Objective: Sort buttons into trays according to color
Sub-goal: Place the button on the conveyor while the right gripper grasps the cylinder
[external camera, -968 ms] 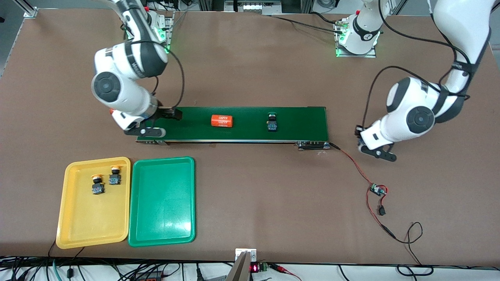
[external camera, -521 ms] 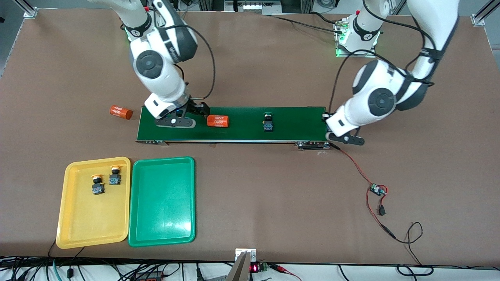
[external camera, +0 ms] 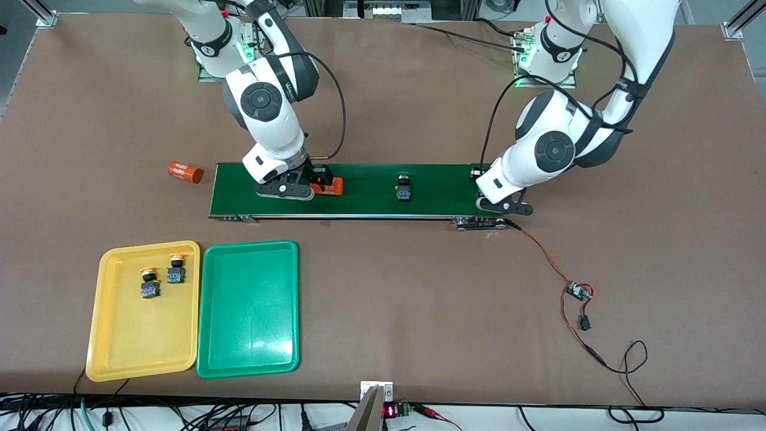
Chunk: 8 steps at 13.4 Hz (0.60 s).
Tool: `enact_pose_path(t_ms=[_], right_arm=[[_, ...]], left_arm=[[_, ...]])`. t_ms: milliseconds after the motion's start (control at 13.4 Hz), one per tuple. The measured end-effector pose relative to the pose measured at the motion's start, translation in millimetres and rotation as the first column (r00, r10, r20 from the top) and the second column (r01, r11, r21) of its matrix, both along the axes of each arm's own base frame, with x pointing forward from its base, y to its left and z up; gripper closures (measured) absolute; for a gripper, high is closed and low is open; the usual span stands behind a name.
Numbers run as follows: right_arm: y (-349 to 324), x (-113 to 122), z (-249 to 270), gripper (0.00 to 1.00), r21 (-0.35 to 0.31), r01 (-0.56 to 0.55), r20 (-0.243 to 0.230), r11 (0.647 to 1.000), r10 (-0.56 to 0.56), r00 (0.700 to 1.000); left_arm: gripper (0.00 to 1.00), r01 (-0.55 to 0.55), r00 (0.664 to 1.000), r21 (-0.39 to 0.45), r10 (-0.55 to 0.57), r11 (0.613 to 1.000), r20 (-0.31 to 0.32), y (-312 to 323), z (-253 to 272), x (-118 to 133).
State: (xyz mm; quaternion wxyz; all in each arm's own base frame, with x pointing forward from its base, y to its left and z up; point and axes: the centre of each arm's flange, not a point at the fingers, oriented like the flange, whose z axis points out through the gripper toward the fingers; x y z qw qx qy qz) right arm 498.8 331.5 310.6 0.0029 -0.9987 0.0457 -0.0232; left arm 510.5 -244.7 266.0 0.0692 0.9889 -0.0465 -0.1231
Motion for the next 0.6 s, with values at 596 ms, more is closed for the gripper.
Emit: enact_pose_path(t_ms=[596], right_arm=[[0, 0, -1, 0.0, 0.0, 0.004, -0.001, 1.0, -0.004, 1.0]], left_arm=[[0.53, -0.031, 0.999, -0.01, 0.03, 0.999, -0.023, -17, -26, -8]])
